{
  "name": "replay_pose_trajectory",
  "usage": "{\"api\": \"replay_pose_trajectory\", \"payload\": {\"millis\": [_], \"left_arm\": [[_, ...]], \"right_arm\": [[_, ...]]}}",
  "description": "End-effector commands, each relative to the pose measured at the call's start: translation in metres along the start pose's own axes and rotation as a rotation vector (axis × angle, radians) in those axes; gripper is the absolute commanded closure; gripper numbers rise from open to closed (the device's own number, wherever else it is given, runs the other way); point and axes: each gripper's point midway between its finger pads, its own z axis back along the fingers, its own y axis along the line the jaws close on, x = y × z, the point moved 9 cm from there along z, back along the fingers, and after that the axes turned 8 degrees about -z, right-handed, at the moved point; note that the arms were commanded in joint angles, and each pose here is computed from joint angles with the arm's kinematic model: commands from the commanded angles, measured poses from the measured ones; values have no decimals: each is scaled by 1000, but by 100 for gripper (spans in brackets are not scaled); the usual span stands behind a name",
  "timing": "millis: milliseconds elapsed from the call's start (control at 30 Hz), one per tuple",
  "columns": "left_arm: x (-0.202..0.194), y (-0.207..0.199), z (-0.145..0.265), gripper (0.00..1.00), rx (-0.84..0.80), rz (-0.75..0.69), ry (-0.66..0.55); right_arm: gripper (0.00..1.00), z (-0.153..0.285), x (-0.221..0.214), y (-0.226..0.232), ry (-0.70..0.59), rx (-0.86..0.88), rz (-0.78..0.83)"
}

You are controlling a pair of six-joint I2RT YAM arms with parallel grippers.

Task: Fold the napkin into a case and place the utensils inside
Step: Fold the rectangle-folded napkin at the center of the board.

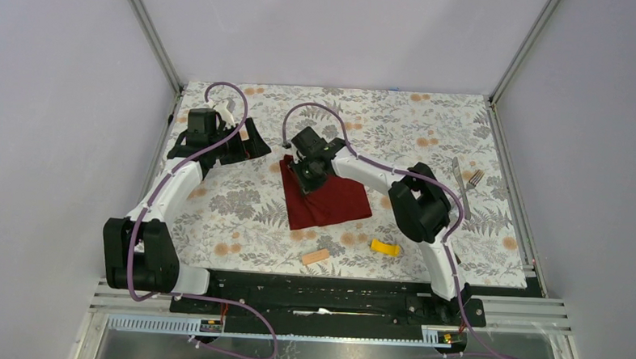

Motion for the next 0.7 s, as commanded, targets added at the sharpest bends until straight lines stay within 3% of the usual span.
{"api": "replay_pose_trajectory", "payload": {"millis": [0,467,567,667], "left_arm": [[7,-4,7,1,-23,-32,-50],[6,-4,7,1,-26,-33,-48],[7,-4,8,1,-25,-33,-51],[7,-4,8,1,-25,-33,-51]], "right_arm": [[100,-1,8,9,-12,9,-11],[98,-16,11,6,-3,-29,-34],[91,-17,12,7,-2,-25,-39],[70,-11,14,12,-6,7,-57]]}}
